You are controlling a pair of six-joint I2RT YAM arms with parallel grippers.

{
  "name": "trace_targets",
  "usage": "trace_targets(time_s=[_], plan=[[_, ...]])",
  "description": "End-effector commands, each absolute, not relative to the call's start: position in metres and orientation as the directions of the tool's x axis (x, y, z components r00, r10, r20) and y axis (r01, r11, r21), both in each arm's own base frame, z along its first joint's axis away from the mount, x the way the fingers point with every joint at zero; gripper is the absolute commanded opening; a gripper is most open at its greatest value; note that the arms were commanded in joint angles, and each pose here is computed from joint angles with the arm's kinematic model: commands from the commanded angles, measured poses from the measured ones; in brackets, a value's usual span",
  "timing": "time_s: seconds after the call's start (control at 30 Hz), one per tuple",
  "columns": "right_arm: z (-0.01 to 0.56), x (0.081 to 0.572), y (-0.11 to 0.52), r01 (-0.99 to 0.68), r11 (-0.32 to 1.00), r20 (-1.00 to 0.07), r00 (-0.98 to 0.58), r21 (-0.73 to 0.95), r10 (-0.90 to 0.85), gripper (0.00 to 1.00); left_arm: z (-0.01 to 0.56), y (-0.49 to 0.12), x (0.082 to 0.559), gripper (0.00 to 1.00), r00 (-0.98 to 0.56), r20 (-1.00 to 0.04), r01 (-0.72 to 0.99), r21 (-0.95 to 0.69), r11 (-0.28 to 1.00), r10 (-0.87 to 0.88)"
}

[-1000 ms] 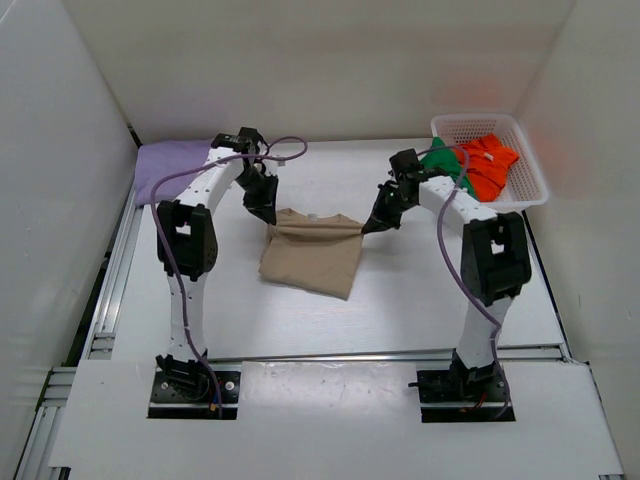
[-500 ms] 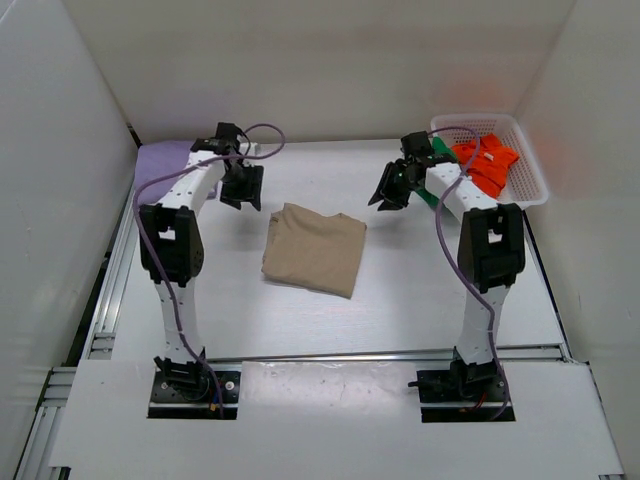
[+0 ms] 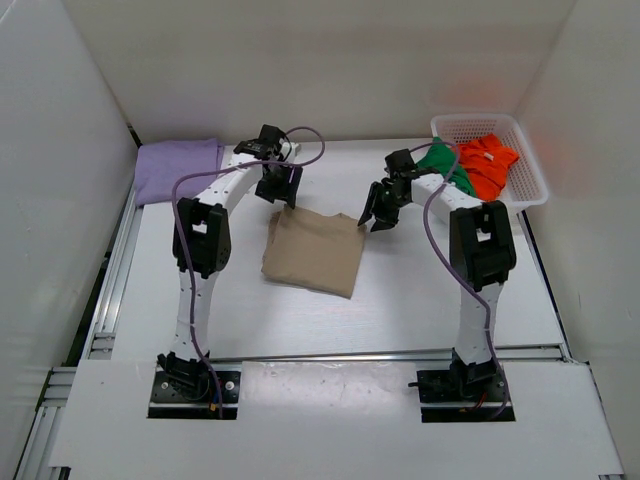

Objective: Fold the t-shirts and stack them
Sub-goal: Fold the long partially folded tshirt into a neat square

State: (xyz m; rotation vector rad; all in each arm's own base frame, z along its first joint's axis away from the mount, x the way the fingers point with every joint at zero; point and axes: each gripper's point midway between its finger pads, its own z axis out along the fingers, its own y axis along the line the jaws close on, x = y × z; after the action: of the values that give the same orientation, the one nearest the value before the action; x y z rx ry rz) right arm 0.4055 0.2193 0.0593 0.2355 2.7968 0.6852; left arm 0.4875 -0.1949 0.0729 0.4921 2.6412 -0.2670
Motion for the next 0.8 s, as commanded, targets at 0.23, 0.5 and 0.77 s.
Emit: trace_targets(time_s=[0.23,0.5,0.77], plan=[[0.047,0.424,0.233,0.071,0.864,-0.206,-0.958,0.499,0.198,0.44,0.077,-0.2,0.491,0.51,-0.837,-0.466,0.396,-0.158,0.905,0.285],[0.051,0.43,0.244,0.064,0.834,-0.199,-0.959,0.549,0.204,0.1,0.09,-0.205,0.483,0.1,-0.831,-0.478,0.414,-0.194,0.889,0.283],[0.08,0.429,0.252,0.008,0.809,-0.255,-0.947,0.588,0.194,0.0,0.145,-0.199,0.473,0.1,-0.79,-0.554,0.427,-0.192,0.884,0.261]])
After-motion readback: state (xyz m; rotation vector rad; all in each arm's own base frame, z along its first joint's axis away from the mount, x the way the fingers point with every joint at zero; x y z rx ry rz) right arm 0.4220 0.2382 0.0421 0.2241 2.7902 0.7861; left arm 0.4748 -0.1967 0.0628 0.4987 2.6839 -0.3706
